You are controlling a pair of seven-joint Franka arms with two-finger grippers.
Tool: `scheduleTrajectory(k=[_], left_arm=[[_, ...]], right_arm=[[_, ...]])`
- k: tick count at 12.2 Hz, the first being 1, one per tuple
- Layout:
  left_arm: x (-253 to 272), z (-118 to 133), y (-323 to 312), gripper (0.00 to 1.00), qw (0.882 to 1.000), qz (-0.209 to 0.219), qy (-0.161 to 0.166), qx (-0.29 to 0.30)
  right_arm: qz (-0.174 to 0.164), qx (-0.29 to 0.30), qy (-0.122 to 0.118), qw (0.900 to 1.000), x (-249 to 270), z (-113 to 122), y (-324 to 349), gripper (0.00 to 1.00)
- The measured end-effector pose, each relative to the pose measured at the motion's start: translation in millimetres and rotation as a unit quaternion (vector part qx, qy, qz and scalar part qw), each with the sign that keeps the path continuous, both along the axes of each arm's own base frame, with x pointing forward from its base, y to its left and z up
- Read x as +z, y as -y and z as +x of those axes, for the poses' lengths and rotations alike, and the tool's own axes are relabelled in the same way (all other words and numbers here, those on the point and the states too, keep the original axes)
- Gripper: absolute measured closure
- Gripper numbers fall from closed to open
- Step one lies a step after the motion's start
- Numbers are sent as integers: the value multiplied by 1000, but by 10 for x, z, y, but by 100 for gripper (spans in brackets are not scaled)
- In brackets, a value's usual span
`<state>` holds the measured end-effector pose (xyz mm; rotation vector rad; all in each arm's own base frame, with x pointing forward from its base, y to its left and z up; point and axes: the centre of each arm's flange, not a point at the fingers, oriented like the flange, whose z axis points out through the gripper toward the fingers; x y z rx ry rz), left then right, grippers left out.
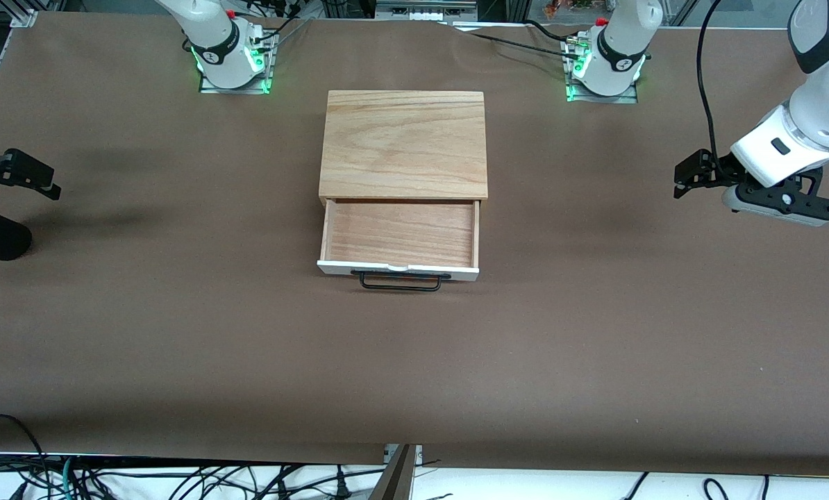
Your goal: Pull top drawer with both arms simultaneously
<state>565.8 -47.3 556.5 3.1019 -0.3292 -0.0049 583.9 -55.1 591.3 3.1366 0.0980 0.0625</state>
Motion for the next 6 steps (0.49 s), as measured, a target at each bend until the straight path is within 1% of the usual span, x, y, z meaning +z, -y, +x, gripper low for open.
scheduleTrajectory(k=[6], left_arm=[[11, -7, -6, 0, 1000, 0, -3, 4]], right_arm=[[0, 0, -3, 1000, -11, -4, 1, 0]])
